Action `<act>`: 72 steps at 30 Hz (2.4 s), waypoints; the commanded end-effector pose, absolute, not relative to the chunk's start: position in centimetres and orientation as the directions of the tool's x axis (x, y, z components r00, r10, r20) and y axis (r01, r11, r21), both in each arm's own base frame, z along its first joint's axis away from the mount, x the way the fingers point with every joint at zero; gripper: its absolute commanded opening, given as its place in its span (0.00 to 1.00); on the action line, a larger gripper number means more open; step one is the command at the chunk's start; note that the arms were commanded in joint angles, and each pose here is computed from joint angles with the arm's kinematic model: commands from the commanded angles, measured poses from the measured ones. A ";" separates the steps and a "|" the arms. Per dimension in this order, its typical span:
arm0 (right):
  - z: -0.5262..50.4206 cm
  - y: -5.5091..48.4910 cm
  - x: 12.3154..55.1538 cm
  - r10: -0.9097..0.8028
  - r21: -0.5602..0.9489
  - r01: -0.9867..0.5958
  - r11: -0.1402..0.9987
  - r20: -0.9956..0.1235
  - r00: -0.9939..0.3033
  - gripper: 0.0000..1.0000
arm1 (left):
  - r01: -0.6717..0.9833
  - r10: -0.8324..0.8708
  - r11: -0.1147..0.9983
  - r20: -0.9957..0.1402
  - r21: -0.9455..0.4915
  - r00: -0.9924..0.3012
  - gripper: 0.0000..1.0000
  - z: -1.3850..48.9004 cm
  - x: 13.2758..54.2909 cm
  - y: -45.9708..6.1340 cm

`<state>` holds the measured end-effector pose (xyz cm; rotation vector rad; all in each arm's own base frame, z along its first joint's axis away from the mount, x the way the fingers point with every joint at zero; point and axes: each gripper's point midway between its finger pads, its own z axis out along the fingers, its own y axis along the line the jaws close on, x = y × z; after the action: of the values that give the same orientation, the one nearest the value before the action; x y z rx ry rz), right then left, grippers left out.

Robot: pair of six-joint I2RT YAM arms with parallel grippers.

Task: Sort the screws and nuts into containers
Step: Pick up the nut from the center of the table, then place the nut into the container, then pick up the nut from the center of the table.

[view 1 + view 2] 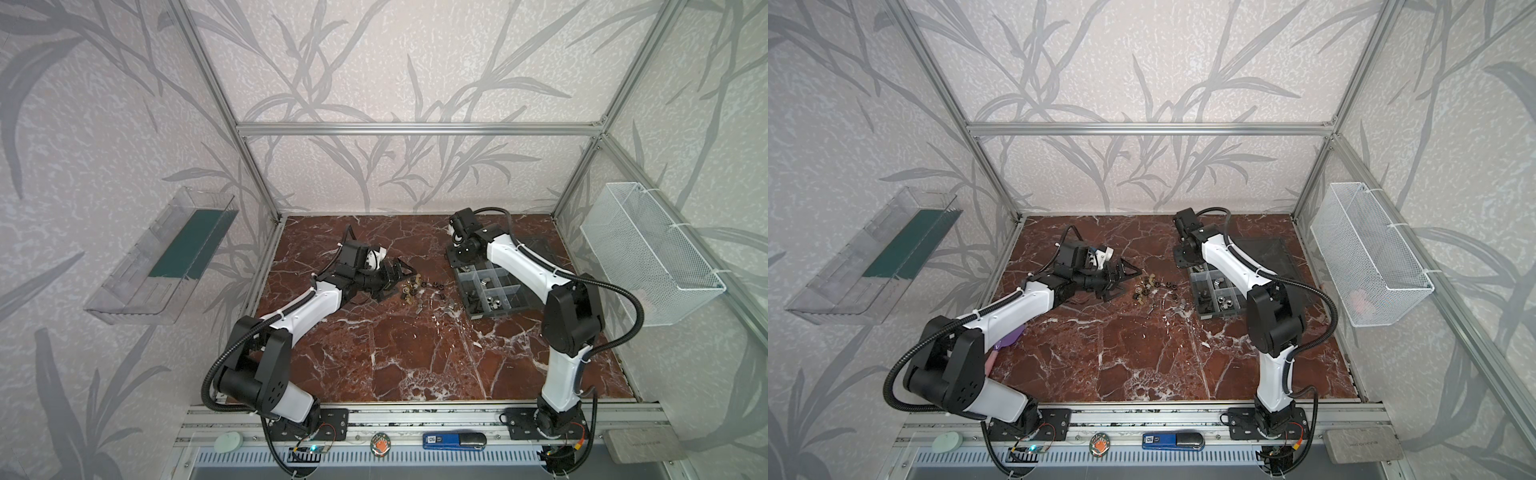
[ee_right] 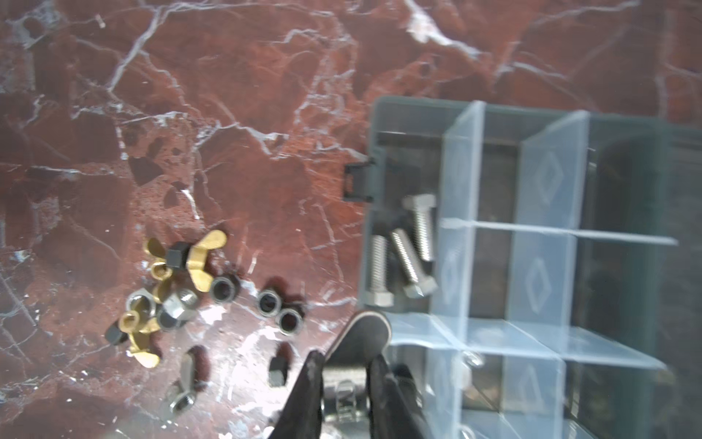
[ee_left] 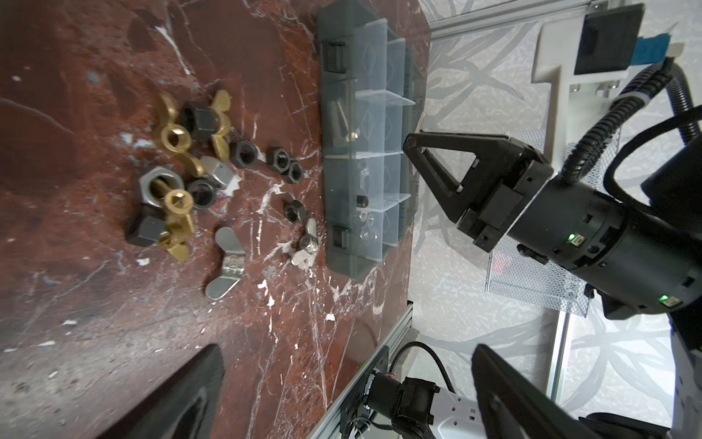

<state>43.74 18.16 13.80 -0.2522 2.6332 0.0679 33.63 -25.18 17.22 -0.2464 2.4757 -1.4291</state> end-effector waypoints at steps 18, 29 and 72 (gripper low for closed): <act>8.6 9.4 41.6 -0.027 -0.027 -0.019 0.999 -0.362 -0.932 0.27 | 0.009 -0.249 0.531 -0.167 -0.847 -0.954 1.00 17.2 33.7 -26.5; 11.2 10.0 41.6 -0.035 0.002 -0.039 0.999 -0.404 -0.914 0.37 | 0.014 -0.247 0.537 -0.173 -0.844 -0.954 0.99 17.4 33.6 -26.4; 1.8 31.6 32.5 -0.345 0.085 -0.379 0.922 -0.264 -0.900 0.50 | -0.145 -0.428 0.396 -0.043 -0.907 -0.903 0.99 15.2 32.0 -19.4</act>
<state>32.49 31.36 2.67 -0.5584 2.8175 0.1841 32.11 -19.32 14.06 -0.5292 2.4273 -1.4632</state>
